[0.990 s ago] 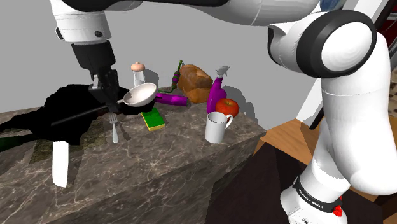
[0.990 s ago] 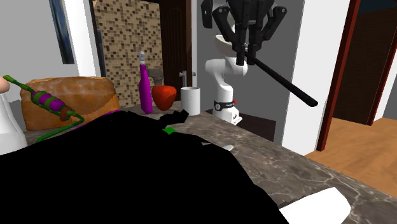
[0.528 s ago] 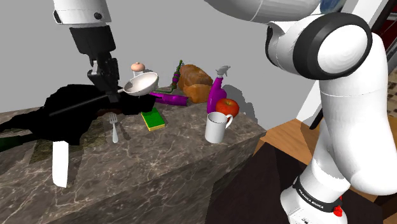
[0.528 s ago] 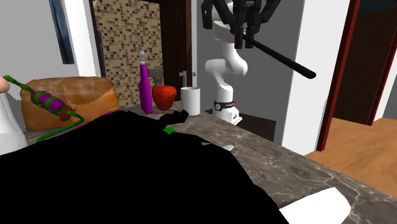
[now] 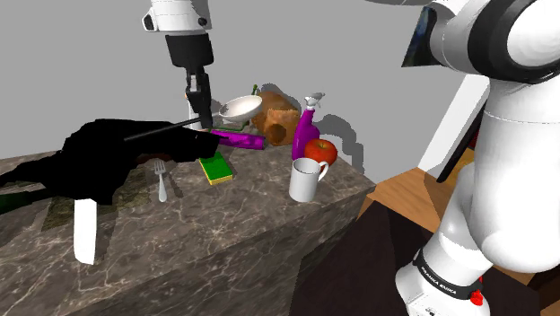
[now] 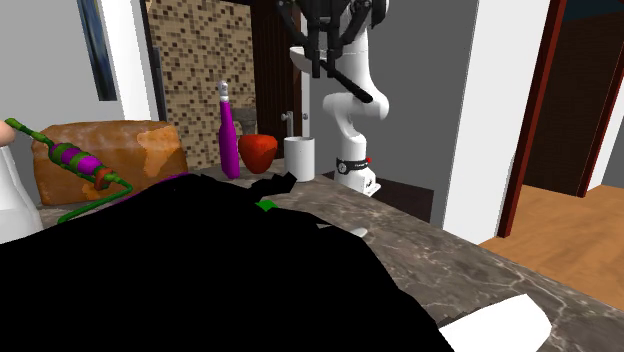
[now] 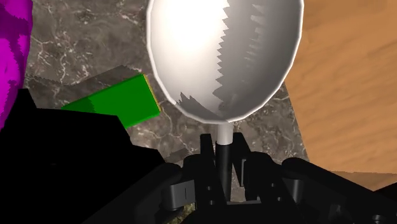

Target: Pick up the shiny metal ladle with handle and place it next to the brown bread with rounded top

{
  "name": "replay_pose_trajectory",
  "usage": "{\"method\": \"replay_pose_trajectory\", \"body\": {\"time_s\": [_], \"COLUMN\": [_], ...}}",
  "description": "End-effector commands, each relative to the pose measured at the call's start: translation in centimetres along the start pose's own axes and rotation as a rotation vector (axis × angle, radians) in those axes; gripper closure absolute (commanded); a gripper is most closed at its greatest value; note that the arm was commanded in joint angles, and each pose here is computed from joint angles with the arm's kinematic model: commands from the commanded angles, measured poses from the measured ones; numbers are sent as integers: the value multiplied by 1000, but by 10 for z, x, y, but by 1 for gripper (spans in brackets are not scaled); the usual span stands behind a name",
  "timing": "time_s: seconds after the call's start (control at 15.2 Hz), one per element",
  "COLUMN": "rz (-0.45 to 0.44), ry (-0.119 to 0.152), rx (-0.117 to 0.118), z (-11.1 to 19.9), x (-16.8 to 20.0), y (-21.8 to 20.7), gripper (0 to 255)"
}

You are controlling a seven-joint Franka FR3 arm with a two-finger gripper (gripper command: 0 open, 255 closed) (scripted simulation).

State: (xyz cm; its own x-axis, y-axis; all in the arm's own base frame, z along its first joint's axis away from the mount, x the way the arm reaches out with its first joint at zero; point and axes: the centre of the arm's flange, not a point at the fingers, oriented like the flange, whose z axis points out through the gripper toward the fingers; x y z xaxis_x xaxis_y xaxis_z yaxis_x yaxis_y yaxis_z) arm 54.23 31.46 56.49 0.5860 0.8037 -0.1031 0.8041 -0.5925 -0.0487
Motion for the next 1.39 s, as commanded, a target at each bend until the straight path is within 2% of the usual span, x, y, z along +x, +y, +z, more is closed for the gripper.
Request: {"method": "replay_pose_trajectory", "body": {"time_s": [0.0, 0.79, 1.32], "rz": [0, 0, 0], "ry": [0, 0, 0], "rx": [1, 1, 1], "z": [4, 12, 54], "x": [-25, -154, -150], "y": [14, 104, 106], "gripper": [255, 255, 255]}}
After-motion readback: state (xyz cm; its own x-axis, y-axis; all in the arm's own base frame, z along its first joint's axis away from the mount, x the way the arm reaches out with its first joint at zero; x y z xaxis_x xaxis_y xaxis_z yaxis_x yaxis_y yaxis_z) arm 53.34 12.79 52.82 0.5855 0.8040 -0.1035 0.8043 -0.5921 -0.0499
